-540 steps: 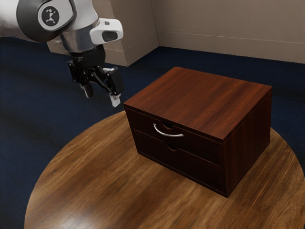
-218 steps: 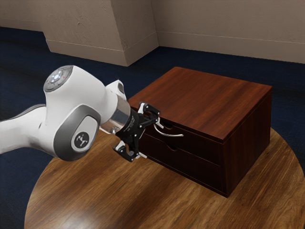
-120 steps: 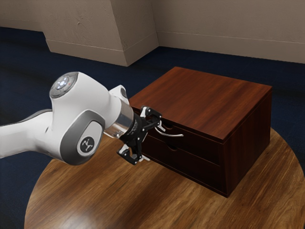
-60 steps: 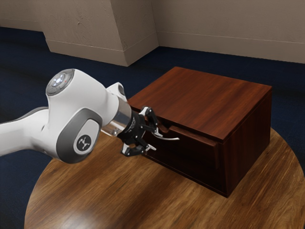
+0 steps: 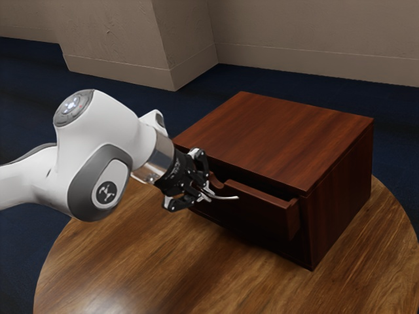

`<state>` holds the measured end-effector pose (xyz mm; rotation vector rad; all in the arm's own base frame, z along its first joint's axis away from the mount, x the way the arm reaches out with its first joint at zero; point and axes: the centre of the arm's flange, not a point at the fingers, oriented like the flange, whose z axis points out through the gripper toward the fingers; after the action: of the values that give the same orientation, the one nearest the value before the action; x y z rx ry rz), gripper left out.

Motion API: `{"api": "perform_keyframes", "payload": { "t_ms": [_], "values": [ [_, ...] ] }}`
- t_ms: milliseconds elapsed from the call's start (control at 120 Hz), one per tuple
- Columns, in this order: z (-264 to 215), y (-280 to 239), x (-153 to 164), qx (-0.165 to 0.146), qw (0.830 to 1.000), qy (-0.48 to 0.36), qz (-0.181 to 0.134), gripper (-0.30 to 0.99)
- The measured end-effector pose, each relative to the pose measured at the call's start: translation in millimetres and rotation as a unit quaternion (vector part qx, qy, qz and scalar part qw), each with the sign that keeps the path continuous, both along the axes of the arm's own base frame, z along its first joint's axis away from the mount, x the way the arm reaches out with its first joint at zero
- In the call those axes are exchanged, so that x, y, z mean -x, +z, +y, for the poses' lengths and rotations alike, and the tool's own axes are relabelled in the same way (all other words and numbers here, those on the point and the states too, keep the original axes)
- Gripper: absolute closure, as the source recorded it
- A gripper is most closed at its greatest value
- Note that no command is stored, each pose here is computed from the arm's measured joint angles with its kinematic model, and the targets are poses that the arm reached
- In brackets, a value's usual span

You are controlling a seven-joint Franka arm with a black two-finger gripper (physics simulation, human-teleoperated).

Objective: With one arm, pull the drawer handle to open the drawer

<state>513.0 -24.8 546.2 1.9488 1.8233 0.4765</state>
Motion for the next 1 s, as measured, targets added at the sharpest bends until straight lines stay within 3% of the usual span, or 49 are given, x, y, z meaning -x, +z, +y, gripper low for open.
{"api": "perform_keyframes", "payload": {
  "t_ms": [1000],
  "values": [
    [-1.0,-7.9,85.5,-0.018,1.0,0.01,-0.006,0.78]
  ]
}}
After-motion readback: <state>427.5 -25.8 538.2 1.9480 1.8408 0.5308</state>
